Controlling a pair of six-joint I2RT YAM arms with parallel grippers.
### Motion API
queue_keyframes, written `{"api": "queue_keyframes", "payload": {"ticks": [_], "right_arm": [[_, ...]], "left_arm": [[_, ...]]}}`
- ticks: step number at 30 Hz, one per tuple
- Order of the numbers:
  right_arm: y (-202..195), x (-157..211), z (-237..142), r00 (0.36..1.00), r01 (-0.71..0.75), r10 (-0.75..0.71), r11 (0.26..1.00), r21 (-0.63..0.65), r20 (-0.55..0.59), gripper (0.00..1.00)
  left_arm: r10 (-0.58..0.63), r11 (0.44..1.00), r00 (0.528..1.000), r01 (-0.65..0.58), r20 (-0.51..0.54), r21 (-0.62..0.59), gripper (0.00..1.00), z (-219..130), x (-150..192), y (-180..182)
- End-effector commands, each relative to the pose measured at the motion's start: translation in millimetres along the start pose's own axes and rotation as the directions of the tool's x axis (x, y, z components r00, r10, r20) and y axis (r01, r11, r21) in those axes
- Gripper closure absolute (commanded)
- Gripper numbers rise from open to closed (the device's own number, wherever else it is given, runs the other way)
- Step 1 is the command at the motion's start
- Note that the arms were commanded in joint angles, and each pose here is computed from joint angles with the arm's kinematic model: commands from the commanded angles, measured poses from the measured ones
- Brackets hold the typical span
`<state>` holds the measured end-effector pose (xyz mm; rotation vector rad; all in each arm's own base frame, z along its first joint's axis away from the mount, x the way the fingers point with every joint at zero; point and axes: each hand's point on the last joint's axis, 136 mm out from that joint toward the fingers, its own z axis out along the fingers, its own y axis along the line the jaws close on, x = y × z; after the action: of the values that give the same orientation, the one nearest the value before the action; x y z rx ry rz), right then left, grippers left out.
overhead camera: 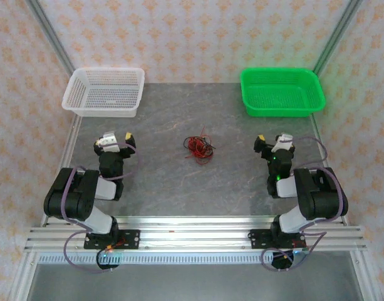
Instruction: Untangle the cables
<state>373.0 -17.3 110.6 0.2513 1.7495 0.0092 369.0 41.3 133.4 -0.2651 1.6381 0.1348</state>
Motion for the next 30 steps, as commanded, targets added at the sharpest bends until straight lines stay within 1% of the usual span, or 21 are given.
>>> {"api": "queue_keyframes", "payload": {"ticks": [1,30], "right_arm": [[1.8,-15.0,2.4,0.999,-0.004,0.004,1.000,0.006,0.042,0.00],[1.1,-14.5,3.3,0.999,-0.008,0.008,1.000,0.004,0.038,0.00]], "left_arm": [[0.008,1.000,1.000,-0.008,0.001,0.018,0.01,0.9,-0.5,-2.7],[0.007,1.000,1.000,-0.007,-0.003,0.017,0.01,1.6,0.0,-2.6]]}}
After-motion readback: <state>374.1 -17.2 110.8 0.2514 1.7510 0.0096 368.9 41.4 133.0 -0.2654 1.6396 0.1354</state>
